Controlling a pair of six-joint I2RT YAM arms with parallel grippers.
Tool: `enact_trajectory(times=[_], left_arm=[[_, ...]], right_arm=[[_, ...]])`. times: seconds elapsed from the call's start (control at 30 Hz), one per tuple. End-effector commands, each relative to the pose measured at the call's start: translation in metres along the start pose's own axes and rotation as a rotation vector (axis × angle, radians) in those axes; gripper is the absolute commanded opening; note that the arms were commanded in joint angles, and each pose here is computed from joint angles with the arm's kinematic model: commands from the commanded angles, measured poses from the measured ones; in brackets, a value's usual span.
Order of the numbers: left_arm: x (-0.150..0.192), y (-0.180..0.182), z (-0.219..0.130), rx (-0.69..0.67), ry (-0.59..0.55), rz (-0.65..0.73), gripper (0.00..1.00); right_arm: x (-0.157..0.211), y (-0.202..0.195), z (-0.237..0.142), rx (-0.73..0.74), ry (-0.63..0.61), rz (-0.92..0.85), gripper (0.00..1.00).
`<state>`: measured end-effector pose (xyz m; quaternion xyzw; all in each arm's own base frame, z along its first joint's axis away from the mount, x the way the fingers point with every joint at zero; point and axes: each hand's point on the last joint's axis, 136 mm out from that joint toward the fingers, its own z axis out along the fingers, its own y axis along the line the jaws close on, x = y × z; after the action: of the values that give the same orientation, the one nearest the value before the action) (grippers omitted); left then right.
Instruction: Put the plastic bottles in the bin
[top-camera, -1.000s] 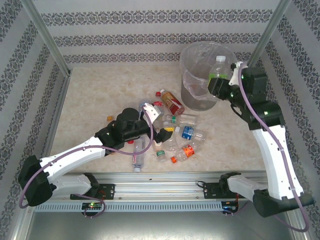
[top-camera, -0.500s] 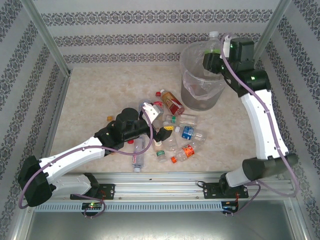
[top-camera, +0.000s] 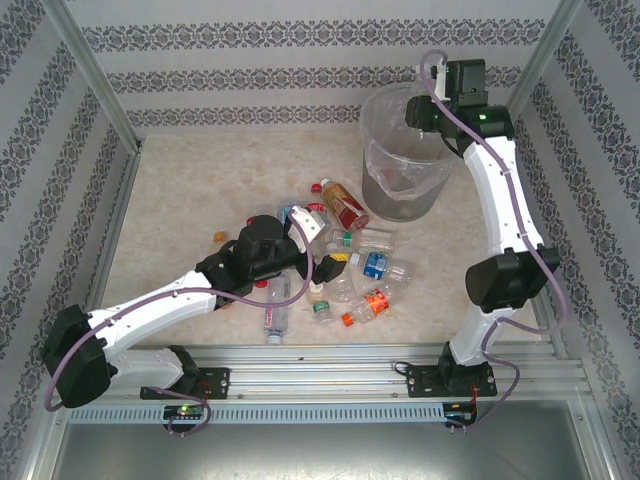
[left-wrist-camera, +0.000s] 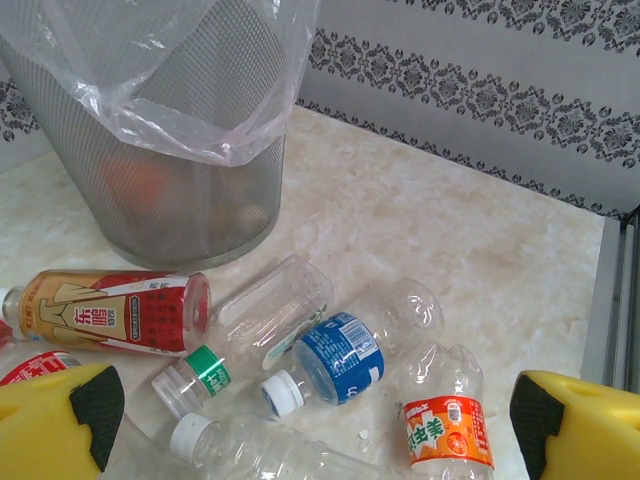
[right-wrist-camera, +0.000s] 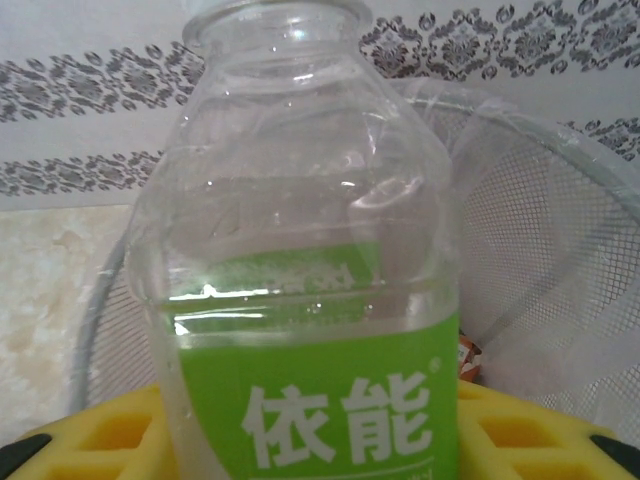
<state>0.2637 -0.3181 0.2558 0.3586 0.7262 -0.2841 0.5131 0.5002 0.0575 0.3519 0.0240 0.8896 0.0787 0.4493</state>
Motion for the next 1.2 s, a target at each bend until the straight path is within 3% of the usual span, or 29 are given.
enact_trajectory(times=[0.0, 0.43, 0.87, 1.07, 1.17], left_arm=[[-0.013, 0.004, -0.002, -0.005, -0.042, 0.032, 1.0], [-0.02, 0.001, -0.006, 0.011, -0.053, 0.044, 1.0], [-0.024, -0.001, -0.008, 0.02, -0.059, 0.047, 1.0], [-0.025, -0.001, -0.009, 0.019, -0.059, 0.048, 1.0], [-0.025, -0.001, -0.009, 0.021, -0.06, 0.048, 1.0]], right_arm=[[0.007, -0.005, 0.011, 0.001, 0.049, -0.015, 0.5], [0.064, -0.026, 0.067, 0.072, 0.26, -0.009, 0.52], [0.103, -0.034, 0.102, 0.09, 0.389, 0.01, 0.54], [0.109, -0.037, 0.106, 0.1, 0.403, 0.021, 0.61], [0.103, -0.036, 0.102, 0.097, 0.39, 0.024, 0.69]])
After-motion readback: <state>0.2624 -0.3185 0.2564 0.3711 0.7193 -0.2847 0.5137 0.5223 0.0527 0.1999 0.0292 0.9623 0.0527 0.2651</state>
